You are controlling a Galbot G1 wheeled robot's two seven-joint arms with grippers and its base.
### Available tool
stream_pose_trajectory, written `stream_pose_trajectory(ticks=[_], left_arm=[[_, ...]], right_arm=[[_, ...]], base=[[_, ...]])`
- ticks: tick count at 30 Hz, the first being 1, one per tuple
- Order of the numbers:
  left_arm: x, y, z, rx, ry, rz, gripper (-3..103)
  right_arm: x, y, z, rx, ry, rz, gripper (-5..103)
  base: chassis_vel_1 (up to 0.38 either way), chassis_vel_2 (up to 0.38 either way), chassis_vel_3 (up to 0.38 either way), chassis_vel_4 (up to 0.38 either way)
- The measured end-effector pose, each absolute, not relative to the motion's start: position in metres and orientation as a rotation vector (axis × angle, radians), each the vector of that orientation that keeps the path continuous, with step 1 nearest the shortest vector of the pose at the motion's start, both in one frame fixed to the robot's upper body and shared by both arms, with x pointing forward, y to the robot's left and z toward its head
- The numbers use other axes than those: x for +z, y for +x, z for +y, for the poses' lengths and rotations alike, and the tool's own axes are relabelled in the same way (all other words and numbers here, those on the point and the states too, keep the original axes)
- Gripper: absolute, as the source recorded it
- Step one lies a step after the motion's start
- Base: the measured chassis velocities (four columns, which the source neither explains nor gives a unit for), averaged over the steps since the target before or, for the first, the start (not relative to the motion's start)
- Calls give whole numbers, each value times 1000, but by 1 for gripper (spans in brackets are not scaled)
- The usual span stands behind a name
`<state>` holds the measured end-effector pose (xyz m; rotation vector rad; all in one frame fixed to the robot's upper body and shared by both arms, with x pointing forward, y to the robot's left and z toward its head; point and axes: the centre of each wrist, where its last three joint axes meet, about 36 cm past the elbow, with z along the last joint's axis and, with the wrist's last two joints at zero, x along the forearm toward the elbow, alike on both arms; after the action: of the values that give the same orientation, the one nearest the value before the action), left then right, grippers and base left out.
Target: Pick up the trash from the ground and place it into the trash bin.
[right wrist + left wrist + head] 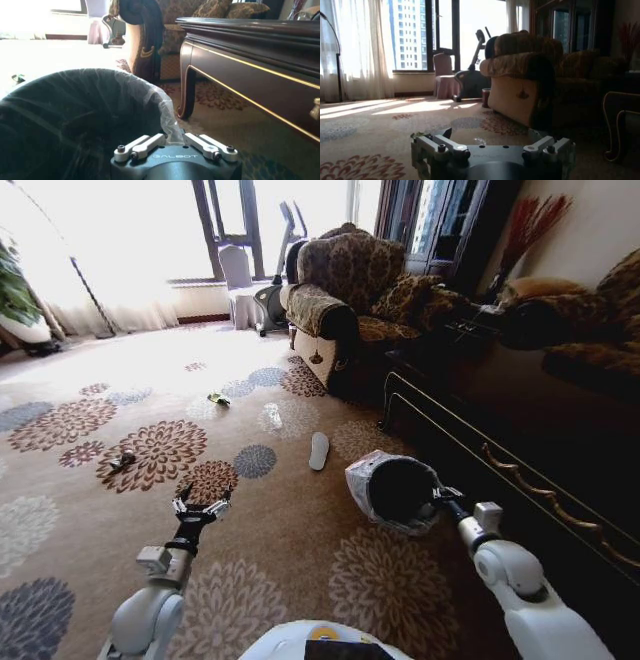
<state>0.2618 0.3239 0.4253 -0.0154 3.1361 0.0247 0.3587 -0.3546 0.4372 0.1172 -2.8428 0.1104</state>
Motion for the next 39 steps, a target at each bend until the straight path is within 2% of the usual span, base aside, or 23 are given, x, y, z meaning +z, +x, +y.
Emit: stream_pose_trajectory(ticks=[7,14,19,23,25,31,39], left_arm=[[417,263,329,10,-13,3160,100],[404,281,334,-43,58,3201,100],[398,317,328,-101,202,3238,100],[369,377,302,-181,335,3332,100],[361,391,296,-194,346,3361,100],[339,443,264,-141,417,3402,100],[336,433,261,-127,424,3420,100]], right_arm=[[437,351,-350,94,126,-2840,1],[441,347,-353,100,121,-2837,1],[448,343,-351,104,124,-2845,1],[454,336,-345,109,130,-2848,1],[454,335,-344,111,131,-2846,1],[456,335,-340,119,121,-2841,1],[449,340,-352,113,59,-2845,1]], base=[[-261,273,254,-274],[-45,50,42,-30],[25,-25,-23,32],[0,0,0,0],[0,0,0,0],[0,0,0,0],[0,0,0,0]])
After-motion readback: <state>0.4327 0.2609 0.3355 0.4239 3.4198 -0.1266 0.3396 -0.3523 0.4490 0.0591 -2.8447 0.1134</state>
